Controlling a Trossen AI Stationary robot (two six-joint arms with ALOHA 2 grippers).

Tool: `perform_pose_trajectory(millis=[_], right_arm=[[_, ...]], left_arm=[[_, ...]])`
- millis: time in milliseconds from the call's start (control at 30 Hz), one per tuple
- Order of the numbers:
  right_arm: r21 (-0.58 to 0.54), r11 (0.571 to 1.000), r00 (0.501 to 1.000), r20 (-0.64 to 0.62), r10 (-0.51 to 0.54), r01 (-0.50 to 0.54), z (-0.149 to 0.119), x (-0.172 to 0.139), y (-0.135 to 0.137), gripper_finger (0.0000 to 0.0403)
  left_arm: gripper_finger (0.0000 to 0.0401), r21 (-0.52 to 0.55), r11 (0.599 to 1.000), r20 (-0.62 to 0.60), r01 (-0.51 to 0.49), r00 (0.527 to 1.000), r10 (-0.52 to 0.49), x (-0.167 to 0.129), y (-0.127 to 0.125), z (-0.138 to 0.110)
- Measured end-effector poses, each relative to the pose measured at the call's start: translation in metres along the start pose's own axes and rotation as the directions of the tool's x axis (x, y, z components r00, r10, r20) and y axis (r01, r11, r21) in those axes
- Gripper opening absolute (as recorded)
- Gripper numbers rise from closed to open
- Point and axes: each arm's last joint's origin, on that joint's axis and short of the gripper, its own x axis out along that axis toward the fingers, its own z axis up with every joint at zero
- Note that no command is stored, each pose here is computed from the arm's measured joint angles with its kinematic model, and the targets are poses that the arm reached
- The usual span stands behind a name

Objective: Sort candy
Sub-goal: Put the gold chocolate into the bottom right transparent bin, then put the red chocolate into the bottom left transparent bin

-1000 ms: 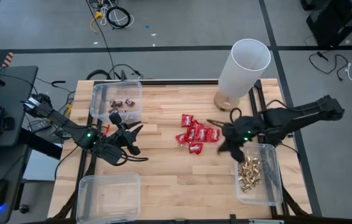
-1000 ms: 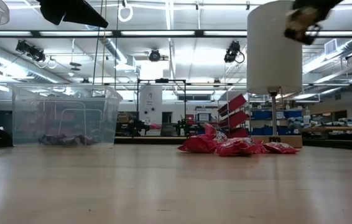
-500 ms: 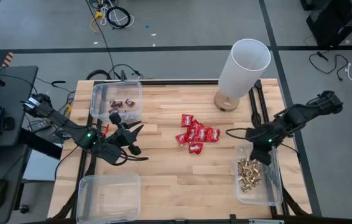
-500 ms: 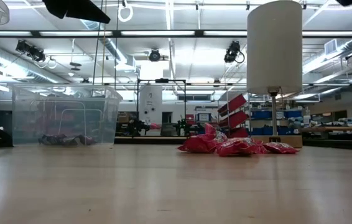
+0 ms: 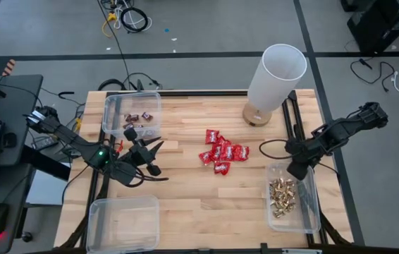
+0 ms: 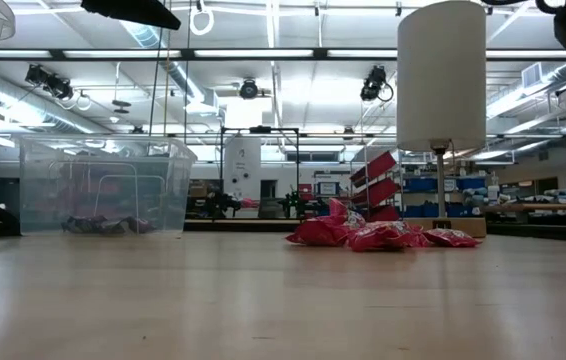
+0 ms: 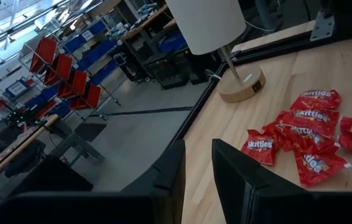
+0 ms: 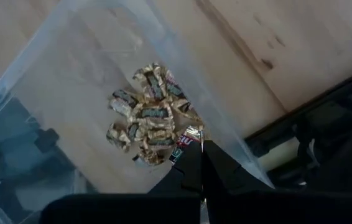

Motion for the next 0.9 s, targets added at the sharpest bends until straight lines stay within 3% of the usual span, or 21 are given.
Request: perform_pose_trajectory(millis=[333, 900], right_arm=[[0.018, 1.0, 1.0, 0.01, -0.016, 0.016, 0.0013, 0.0014, 0.0015, 0.0005], [0.025, 1.0, 1.0, 0.016, -0.011, 0.011, 0.0025, 0.0022, 0.0038, 0.006]], left_arm=[[0.0082, 0.0, 1.0, 0.0, 0.001, 1.0, -0.001, 0.0, 0.0, -0.0001], [0.0082, 0.007, 1.0, -0.001, 0.002, 1.0, -0.002, 0.0, -0.0001, -0.0002]])
